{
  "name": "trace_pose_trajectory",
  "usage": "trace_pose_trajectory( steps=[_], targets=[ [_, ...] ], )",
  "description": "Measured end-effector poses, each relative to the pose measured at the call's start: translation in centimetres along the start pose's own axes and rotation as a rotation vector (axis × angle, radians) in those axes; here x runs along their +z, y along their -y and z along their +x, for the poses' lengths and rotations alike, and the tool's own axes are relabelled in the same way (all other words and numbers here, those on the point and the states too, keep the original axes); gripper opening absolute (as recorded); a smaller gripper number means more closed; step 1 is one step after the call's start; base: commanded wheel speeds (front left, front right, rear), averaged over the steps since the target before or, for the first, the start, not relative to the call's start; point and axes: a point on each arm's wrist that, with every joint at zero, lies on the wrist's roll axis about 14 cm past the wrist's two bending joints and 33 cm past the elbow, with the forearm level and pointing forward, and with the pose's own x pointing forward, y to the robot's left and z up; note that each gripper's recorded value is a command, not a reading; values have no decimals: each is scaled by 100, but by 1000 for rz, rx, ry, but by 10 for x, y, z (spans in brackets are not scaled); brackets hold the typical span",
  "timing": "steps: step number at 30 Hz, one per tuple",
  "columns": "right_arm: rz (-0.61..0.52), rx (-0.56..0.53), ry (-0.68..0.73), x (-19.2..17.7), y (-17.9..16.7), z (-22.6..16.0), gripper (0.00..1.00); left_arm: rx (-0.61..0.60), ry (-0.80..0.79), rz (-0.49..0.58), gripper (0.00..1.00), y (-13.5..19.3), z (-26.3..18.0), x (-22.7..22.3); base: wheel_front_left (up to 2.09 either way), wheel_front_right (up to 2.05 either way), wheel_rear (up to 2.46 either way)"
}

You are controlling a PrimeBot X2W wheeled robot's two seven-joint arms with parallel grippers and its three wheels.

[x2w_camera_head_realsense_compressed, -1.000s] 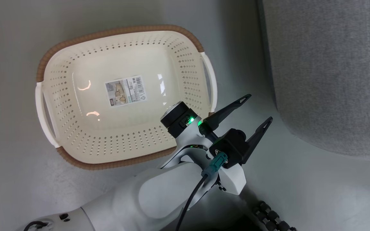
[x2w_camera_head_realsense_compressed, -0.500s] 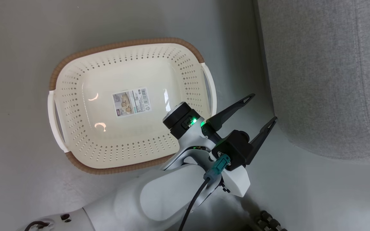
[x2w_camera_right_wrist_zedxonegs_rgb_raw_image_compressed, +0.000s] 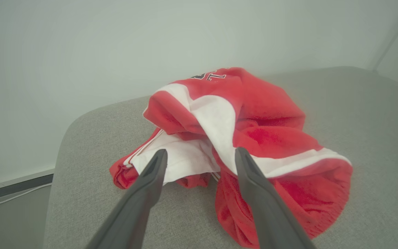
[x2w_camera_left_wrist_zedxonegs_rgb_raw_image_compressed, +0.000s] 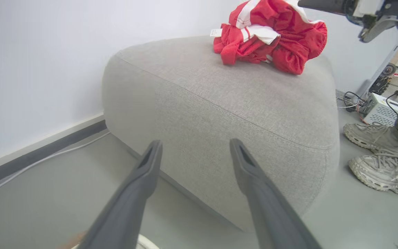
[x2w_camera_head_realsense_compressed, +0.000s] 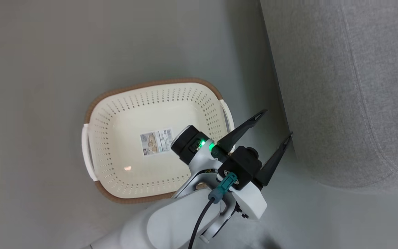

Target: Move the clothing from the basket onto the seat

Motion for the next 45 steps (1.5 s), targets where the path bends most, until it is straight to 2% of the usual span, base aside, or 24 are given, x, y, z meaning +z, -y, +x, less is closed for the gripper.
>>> trace_pose_trajectory(
  steps=[8,17,25,31,36,41,45],
  targets=[
    [33,164,93,26,-50,-23,100,105,34,29,100,-4,-24,28,0,0,0],
    [59,406,195,54,-128,-64,100,330,97,73,100,-34,-77,59,0,0,0],
    [93,560,209,50,-181,-104,100,598,152,103,100,-76,-148,75,0,0,0],
    [114,637,214,45,-208,-130,100,785,173,121,100,-101,-211,76,0,0,0],
    [113,691,183,27,-227,-154,100,913,194,132,100,-111,-255,77,0,0,0],
    [98,709,160,14,-234,-167,100,993,187,137,100,-113,-288,70,0,0,0],
    [94,712,165,13,-237,-171,100,1003,192,133,100,-110,-297,68,0,0,0]
  ],
)
